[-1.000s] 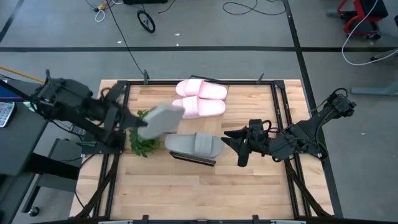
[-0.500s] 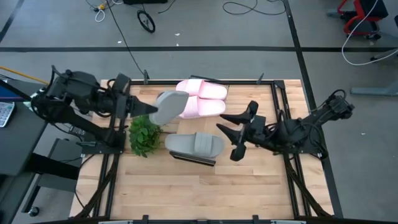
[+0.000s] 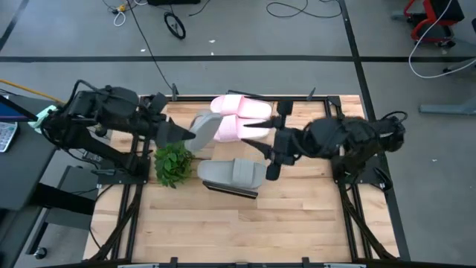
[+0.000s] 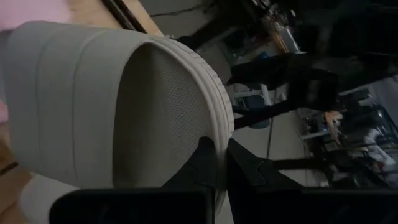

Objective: Pick and place slides into the shelf
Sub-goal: Put the gray slide on the shelf

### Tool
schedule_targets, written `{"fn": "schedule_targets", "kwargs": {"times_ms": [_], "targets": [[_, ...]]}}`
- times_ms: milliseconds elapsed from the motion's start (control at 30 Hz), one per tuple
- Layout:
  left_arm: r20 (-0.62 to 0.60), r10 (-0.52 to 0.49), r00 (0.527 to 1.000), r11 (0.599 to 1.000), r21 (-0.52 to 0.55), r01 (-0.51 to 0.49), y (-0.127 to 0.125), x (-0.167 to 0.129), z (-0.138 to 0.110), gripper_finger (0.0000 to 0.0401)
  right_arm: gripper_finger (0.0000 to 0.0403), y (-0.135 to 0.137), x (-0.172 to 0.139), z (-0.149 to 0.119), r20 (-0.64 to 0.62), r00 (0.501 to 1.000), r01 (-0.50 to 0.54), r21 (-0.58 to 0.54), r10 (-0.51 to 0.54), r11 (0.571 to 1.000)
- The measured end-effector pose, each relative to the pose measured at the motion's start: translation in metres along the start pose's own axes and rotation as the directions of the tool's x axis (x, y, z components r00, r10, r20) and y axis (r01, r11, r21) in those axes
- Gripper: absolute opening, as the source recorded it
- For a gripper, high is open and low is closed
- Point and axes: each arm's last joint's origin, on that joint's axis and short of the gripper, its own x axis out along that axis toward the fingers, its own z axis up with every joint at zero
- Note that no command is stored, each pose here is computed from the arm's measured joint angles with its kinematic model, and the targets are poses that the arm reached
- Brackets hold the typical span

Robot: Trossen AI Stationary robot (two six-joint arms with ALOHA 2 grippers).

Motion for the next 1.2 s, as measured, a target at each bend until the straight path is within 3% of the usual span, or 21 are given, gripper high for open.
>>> {"fn": "schedule_targets", "kwargs": {"times_ms": [100, 233, 433, 600, 667, 700, 733, 767, 800, 867, 900, 933, 1000, 1100, 1200], "targets": [[-0.005, 0.024, 1.0, 1.0, -0.007, -0.024, 0.004, 0.0, 0.002, 0.0017, 0.0159, -0.008, 0.004, 0.009, -0.043, 0.998, -0.05, -0.097, 0.046, 0.994], [-0.04, 0.028, 0.999, 0.999, -0.031, -0.029, 0.008, 0.001, 0.005, 0.0017, 0.0159, -0.006, 0.021, -0.005, -0.083, 0.991, -0.117, -0.186, 0.103, 0.976], [-0.051, 0.047, 0.998, 0.998, -0.046, -0.05, 0.012, 0.009, 0.01, 0.0017, 0.0159, -0.002, 0.052, -0.018, -0.136, 0.987, -0.103, -0.133, 0.085, 0.986], [-0.074, 0.069, 0.995, 0.997, -0.028, -0.071, 0.017, 0.011, 0.012, 0.0017, 0.0159, 0.008, 0.069, -0.025, -0.163, 0.983, -0.124, -0.235, 0.087, 0.964], [-0.078, 0.078, 0.994, 0.997, -0.009, -0.079, 0.018, 0.013, 0.013, 0.0017, 0.0158, 0.003, 0.071, -0.024, -0.139, 0.989, -0.072, -0.123, 0.054, 0.99], [-0.079, 0.086, 0.993, 0.996, 0.001, -0.087, 0.019, 0.013, 0.013, 0.0017, 0.0158, -0.001, 0.073, -0.023, -0.127, 0.992, -0.017, 0.009, 0.018, 1.0], [-0.079, 0.094, 0.992, 0.996, 0.015, -0.093, 0.02, 0.013, 0.013, 0.0017, 0.0158, -0.006, 0.074, -0.022, -0.122, 0.992, 0.051, 0.178, -0.029, 0.983], [-0.074, 0.098, 0.992, 0.995, 0.026, -0.096, 0.02, 0.013, 0.014, 0.0017, 0.0158, -0.014, 0.074, -0.022, -0.121, 0.99, 0.107, 0.367, -0.067, 0.924], [-0.066, 0.1, 0.993, 0.994, 0.039, -0.098, 0.021, 0.013, 0.015, 0.0017, 0.0158, -0.022, 0.075, -0.024, -0.125, 0.988, 0.142, 0.548, -0.087, 0.824], [-0.046, 0.115, 0.992, 0.991, 0.072, -0.111, 0.022, 0.012, 0.017, 0.0017, 0.0158, -0.035, 0.078, -0.027, -0.113, 0.989, 0.145, 0.811, -0.092, 0.567], [-0.034, 0.125, 0.992, 0.988, 0.094, -0.122, 0.023, 0.013, 0.019, 0.0017, 0.0159, -0.038, 0.08, -0.029, -0.106, 0.992, 0.129, 0.878, -0.076, 0.461], [-0.023, 0.142, 0.99, 0.983, 0.122, -0.138, 0.025, 0.015, 0.021, 0.0017, 0.0159, -0.041, 0.081, -0.03, -0.097, 0.994, 0.111, 0.911, -0.057, 0.398], [0.008, 0.187, 0.982, 0.964, 0.191, -0.185, 0.029, 0.018, 0.024, 0.0017, 0.0158, -0.041, 0.082, -0.03, -0.081, 0.996, 0.084, 0.945, -0.022, 0.317], [0.064, 0.28, 0.958, 0.909, 0.304, -0.286, 0.035, 0.023, 0.027, 0.0017, 0.0154, -0.04, 0.082, -0.03, -0.082, 0.996, 0.085, 0.98, -0.028, 0.178], [0.096, 0.344, 0.934, 0.857, 0.374, -0.354, 0.04, 0.026, 0.029, 0.0017, 0.0151, -0.04, 0.081, -0.03, -0.105, 0.991, 0.111, 0.991, -0.078, 0.076]]}}
